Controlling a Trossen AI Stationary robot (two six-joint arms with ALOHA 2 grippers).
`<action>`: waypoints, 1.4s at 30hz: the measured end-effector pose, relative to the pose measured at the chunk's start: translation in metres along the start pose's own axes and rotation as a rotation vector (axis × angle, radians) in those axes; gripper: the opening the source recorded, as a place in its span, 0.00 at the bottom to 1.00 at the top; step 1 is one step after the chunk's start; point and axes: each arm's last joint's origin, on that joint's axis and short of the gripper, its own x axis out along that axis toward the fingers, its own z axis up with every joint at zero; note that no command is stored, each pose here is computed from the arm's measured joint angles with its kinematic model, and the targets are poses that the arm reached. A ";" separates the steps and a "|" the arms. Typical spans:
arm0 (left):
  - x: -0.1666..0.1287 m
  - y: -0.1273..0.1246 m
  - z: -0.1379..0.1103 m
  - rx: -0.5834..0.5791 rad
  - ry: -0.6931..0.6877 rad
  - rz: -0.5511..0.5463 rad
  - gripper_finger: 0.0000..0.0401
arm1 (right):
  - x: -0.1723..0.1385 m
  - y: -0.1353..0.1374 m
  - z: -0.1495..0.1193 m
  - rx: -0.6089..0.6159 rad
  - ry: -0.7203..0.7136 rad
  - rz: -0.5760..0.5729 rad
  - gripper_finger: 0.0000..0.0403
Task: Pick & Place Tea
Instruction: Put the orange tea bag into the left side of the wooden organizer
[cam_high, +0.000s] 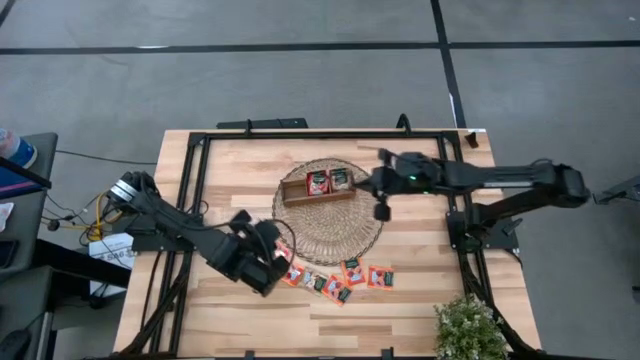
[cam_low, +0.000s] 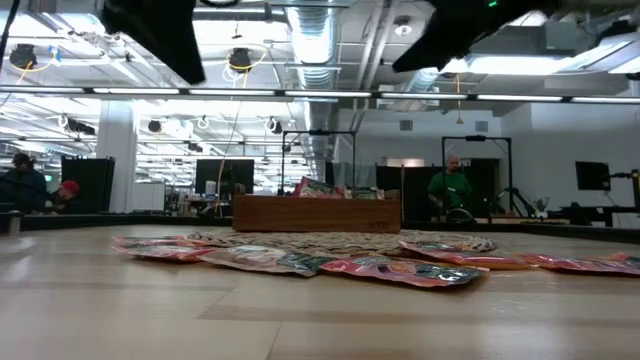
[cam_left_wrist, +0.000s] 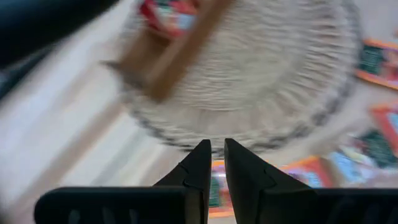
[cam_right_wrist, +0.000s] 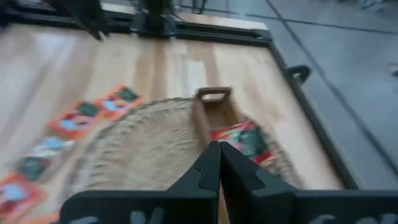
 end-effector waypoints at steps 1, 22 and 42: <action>0.004 -0.004 -0.002 0.010 -0.005 -0.036 0.10 | -0.007 0.003 -0.003 0.014 -0.005 0.013 0.00; 0.062 0.007 -0.055 -0.270 0.357 -0.069 0.20 | -0.018 0.049 -0.018 0.001 0.006 0.196 0.00; 0.112 0.027 -0.059 -0.475 0.380 -0.084 0.41 | -0.016 0.049 -0.016 -0.055 -0.015 0.192 0.00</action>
